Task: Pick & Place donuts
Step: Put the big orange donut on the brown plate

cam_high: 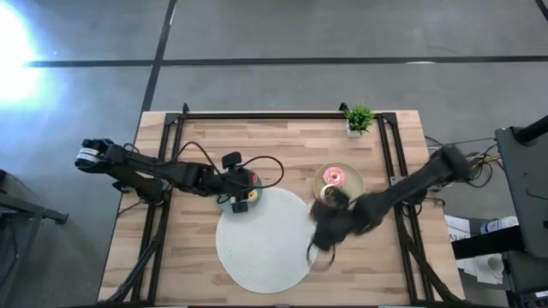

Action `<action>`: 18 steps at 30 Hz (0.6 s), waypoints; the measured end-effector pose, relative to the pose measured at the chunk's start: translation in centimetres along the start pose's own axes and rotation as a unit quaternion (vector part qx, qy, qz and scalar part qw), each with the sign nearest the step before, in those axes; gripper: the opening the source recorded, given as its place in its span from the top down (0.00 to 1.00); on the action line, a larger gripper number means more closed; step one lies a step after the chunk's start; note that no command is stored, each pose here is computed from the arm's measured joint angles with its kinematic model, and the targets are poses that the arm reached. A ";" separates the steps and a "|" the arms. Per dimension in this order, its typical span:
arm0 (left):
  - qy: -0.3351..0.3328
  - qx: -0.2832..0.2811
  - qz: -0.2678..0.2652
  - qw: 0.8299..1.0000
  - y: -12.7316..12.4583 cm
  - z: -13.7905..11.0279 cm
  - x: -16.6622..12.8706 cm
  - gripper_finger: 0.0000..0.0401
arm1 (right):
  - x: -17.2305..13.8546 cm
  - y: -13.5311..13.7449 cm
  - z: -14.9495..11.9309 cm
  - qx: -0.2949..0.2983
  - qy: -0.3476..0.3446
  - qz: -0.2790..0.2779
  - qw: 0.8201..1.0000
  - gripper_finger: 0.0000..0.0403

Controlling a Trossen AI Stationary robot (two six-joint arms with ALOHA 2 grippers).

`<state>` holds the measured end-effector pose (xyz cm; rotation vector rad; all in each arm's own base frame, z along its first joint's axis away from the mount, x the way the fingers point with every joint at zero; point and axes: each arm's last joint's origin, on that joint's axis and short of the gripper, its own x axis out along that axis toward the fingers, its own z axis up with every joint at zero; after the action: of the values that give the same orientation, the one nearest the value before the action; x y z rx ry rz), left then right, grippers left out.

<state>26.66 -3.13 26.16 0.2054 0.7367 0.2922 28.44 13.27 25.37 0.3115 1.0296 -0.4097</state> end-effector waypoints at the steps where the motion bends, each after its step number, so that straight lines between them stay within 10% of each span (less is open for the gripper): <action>1: -0.011 -0.001 0.007 1.000 -0.1 0.2 0.0 0.56 | -1.0 -1.4 0.6 0.056 -0.032 -0.007 0.998 0.97; 4: -0.072 -0.008 0.045 0.996 -0.4 1.4 -0.4 0.56 | -3.6 -5.4 1.4 0.258 -0.158 -0.016 0.953 0.97; 9: -0.200 -0.036 0.097 0.974 -1.0 4.1 -1.2 0.56 | -4.9 -9.0 0.9 0.452 -0.365 0.059 0.812 0.97; 14: -0.295 -0.041 0.122 0.947 -1.7 6.1 0.2 0.56 | -4.0 -10.4 0.9 0.520 -0.464 0.154 0.700 0.97; 18: -0.321 -0.046 0.128 0.937 -2.4 7.1 2.4 0.56 | -3.5 -11.0 1.1 0.527 -0.514 0.185 0.651 0.97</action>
<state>33.64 -5.13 29.11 0.2904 0.0440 0.4767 22.50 3.71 28.29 1.1526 -0.5319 -0.6615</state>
